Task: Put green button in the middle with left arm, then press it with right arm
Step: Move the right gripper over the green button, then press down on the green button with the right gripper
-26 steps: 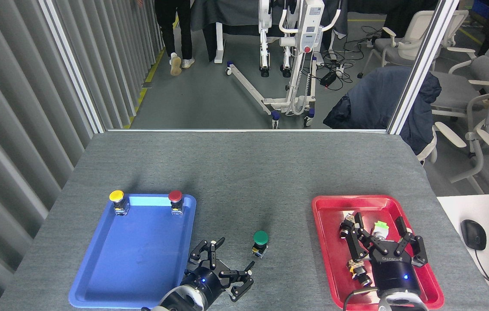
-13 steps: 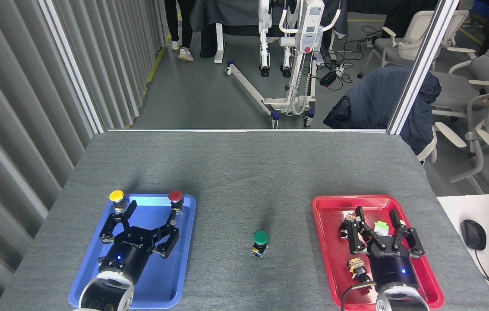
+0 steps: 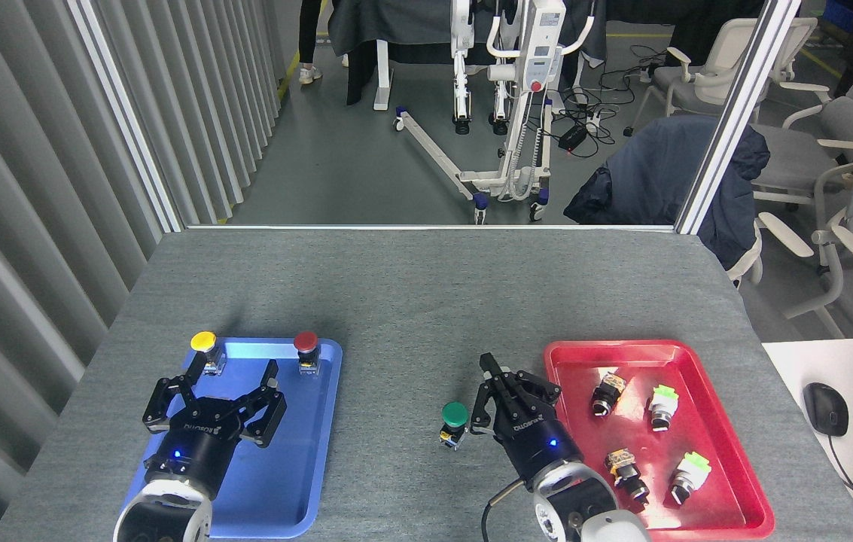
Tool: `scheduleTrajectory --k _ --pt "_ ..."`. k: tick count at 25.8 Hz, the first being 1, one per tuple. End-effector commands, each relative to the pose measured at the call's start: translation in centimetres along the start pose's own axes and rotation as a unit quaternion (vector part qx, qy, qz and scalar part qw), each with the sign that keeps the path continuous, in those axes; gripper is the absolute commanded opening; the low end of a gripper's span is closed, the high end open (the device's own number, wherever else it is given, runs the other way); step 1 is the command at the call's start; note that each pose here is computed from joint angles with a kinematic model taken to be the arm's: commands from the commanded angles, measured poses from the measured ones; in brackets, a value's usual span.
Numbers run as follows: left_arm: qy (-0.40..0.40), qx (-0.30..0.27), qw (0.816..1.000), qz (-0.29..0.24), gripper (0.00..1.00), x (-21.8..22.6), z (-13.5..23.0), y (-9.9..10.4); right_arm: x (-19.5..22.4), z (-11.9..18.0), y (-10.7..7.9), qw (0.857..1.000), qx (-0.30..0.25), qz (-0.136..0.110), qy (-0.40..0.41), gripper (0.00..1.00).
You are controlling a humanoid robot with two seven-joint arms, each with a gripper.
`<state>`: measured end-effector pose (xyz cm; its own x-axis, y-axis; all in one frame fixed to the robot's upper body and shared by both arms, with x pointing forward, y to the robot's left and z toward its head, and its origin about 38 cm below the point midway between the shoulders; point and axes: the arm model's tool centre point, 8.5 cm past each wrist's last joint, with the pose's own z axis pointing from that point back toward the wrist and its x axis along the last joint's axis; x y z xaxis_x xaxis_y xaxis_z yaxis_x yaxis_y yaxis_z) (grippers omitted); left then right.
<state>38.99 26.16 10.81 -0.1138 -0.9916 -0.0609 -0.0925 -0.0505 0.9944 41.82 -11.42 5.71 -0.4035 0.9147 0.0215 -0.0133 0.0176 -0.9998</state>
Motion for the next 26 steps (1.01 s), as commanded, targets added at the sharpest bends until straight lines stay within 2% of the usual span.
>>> scheduleTrajectory --k 1,8,16,21,26 --pt "0.001 -0.007 1.000 0.002 0.98 0.1 0.5 -0.5 2.1 -1.1 1.6 0.999 0.030 0.012 -0.032 0.00" --pt "0.001 -0.008 1.000 0.002 0.98 0.1 0.5 -0.6 4.4 -1.2 4.7 0.995 0.078 0.021 -0.056 0.00" --pt "-0.001 -0.009 1.000 0.002 0.98 0.2 0.5 -0.7 3.9 -0.9 5.0 0.995 0.082 0.031 -0.052 0.00" --pt "-0.002 -0.010 1.000 0.003 0.98 0.2 0.6 -0.8 3.0 -1.0 5.0 0.996 0.081 0.038 -0.014 0.00" --pt "-0.003 -0.011 1.000 0.004 0.98 0.3 0.5 -0.8 2.8 -0.9 5.1 0.996 0.082 0.040 -0.011 0.00"
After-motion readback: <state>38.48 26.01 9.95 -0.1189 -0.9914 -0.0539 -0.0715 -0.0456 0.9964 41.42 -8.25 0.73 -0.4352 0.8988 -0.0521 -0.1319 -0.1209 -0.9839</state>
